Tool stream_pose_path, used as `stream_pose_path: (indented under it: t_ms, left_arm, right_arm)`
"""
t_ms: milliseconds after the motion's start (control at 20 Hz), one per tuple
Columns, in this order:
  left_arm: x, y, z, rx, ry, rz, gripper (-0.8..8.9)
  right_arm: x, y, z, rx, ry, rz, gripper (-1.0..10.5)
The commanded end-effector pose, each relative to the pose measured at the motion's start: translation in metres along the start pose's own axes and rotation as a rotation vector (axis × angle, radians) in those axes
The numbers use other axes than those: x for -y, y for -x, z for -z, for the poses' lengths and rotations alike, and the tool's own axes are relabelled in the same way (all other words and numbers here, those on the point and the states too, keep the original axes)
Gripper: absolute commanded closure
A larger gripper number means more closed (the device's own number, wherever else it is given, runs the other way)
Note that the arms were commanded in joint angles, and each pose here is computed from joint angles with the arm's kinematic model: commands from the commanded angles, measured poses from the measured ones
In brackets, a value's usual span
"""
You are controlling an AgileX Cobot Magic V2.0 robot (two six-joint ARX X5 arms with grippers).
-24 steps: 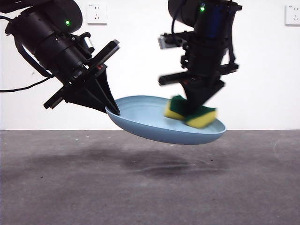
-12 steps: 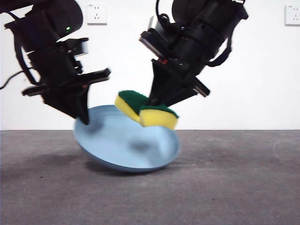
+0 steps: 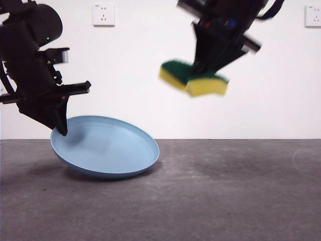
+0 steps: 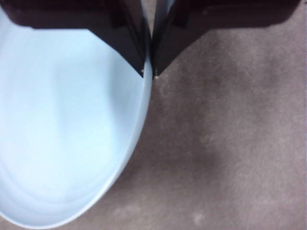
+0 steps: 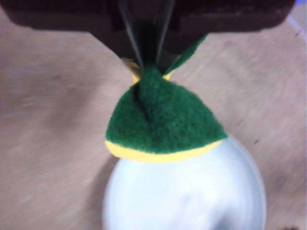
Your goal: Pick up the plate,pick up the cloth,clean the plate with the cloth
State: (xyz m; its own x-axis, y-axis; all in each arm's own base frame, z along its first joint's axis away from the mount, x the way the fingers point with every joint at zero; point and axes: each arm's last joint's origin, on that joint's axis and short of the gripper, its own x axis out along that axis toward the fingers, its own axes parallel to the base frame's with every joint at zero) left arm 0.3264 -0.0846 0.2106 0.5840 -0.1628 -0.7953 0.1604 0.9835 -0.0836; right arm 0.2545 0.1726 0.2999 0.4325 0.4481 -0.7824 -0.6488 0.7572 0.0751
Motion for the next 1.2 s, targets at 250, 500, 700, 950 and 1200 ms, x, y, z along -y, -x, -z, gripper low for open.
stream_pose_path:
  t_ms: [250, 500, 700, 950, 1200]
  left_arm:
    - [-0.001, -0.043, 0.020, -0.155, -0.044, 0.028, 8.13]
    - [0.000, -0.044, 0.018, -0.141, -0.042, 0.032, 3.35]
    - [0.011, -0.027, 0.013, -0.108, 0.000, 0.131, 3.37]
    - [0.037, 0.035, 0.003, 0.002, -0.065, 0.271, 3.38]
    - [0.049, 0.107, 0.009, 0.092, -0.120, 0.345, 3.42]
  right_arm:
    - [-0.006, 0.058, 0.004, 0.159, 0.016, 0.082, 9.6]
    - [0.002, 0.067, 0.006, 0.176, -0.010, 0.242, 9.6]
    - [0.020, 0.049, 0.001, 0.153, -0.069, 0.271, 9.6]
    - [0.050, -0.006, 0.000, 0.043, -0.150, 0.296, 9.6]
    - [0.065, -0.068, 0.011, -0.095, -0.195, 0.192, 9.4]
